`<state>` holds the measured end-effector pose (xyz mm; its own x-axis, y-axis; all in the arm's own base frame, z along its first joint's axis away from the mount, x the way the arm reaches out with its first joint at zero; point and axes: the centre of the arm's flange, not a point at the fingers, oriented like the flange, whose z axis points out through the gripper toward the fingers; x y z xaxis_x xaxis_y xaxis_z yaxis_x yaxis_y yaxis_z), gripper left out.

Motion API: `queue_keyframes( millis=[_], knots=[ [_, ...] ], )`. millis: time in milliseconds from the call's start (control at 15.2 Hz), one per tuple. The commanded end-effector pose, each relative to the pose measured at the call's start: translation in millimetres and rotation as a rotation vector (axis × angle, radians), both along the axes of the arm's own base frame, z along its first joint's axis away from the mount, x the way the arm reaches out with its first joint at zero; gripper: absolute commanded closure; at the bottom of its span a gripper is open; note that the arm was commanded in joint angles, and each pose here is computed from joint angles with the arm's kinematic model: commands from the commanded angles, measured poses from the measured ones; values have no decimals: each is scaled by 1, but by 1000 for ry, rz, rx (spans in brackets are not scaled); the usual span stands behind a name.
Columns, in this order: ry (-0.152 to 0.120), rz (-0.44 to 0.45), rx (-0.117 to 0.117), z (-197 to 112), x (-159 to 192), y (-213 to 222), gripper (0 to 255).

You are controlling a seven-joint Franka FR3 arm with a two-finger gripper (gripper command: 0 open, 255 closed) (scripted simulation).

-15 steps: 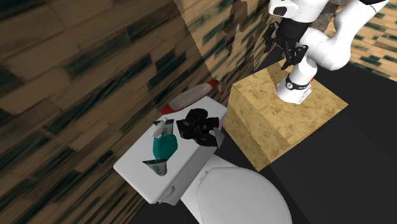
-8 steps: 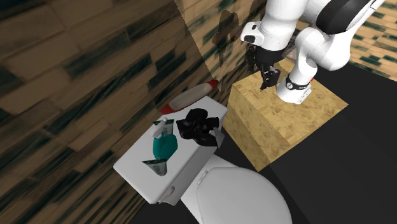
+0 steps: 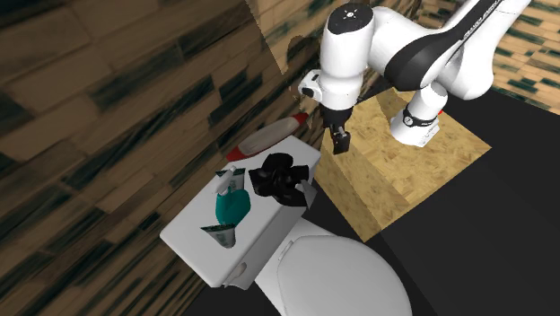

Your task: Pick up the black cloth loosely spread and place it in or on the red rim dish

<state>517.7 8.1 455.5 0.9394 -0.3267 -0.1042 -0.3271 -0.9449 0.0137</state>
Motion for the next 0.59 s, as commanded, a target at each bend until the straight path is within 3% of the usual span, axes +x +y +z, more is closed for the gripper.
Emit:
queue_keyframes(
  millis=[0,528],
  knots=[
    [11,-42,9,-20,20,-7,0],
    [55,-200,46,-97,97,-33,0]
  ],
)
